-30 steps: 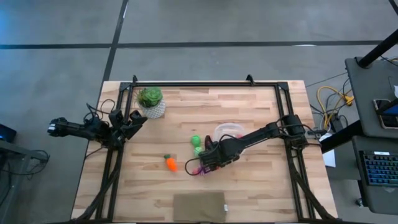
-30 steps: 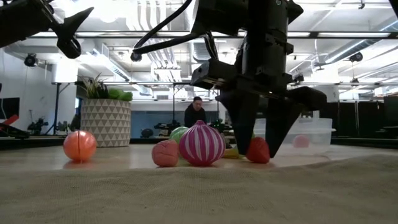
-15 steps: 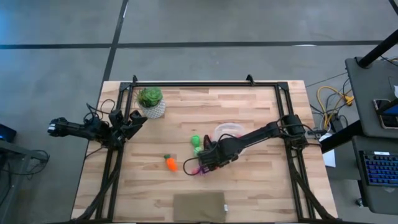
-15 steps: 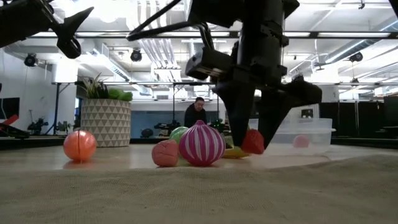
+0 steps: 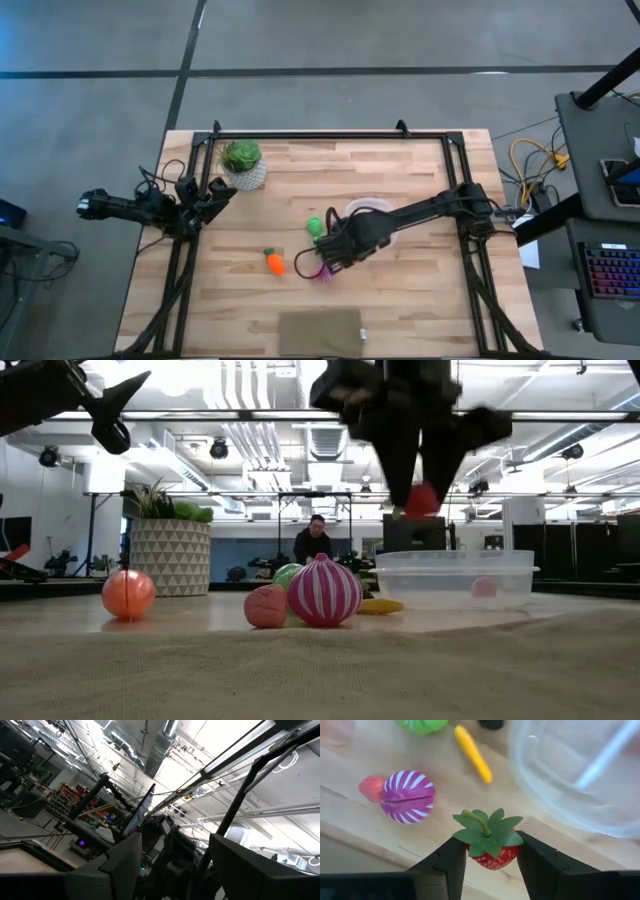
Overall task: Pick and placing Produce into tupperware
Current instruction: Put the bottom red strawberry into the transparent container, then put the yellow corn into the transparent container
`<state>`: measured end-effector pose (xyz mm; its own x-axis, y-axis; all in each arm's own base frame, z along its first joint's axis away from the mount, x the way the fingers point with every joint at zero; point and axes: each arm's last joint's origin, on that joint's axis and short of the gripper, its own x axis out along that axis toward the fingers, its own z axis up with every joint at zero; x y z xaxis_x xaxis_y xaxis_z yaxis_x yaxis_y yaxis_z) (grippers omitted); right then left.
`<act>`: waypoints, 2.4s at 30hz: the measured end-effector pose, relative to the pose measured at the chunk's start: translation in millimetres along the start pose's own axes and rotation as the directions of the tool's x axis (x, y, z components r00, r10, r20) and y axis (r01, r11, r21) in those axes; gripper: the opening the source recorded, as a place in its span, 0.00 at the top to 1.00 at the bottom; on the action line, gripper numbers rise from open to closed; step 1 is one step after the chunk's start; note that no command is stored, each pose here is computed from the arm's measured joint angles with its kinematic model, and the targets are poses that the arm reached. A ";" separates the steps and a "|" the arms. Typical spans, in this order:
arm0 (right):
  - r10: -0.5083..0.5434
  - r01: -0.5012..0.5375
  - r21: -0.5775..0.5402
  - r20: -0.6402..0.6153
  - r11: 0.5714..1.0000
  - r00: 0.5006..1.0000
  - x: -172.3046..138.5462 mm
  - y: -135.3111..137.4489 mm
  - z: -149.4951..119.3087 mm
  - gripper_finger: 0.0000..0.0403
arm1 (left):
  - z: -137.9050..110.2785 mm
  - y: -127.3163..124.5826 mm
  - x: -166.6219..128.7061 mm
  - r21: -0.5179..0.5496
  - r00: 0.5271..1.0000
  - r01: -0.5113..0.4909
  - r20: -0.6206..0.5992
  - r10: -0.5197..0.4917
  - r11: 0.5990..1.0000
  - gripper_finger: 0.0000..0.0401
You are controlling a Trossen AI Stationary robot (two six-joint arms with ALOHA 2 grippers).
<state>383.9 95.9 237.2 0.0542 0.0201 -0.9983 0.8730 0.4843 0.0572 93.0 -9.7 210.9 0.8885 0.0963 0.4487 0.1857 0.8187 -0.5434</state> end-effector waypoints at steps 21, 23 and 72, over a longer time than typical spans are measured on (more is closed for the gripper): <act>-0.028 0.027 0.114 0.006 0.993 1.000 -38.6 -83.2 7.3 0.62 | 0.0 0.0 0.0 0.003 1.000 0.001 0.000 -0.001 1.000 0.46; -0.039 0.039 0.129 -0.001 0.991 0.999 -27.8 -90.5 9.3 0.62 | 0.1 -0.1 0.0 0.003 1.000 0.000 0.000 0.000 1.000 0.46; 0.115 0.017 -0.539 0.209 0.842 0.971 -16.1 -56.7 -2.3 0.48 | 1.3 1.6 -0.1 0.001 0.997 -0.060 0.038 0.060 0.998 0.46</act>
<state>332.4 70.1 250.0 0.2540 -0.1078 -0.9612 0.4746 0.8798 0.0267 92.7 -7.6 210.9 0.8815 0.1666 0.4417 0.1316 0.8118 -0.5689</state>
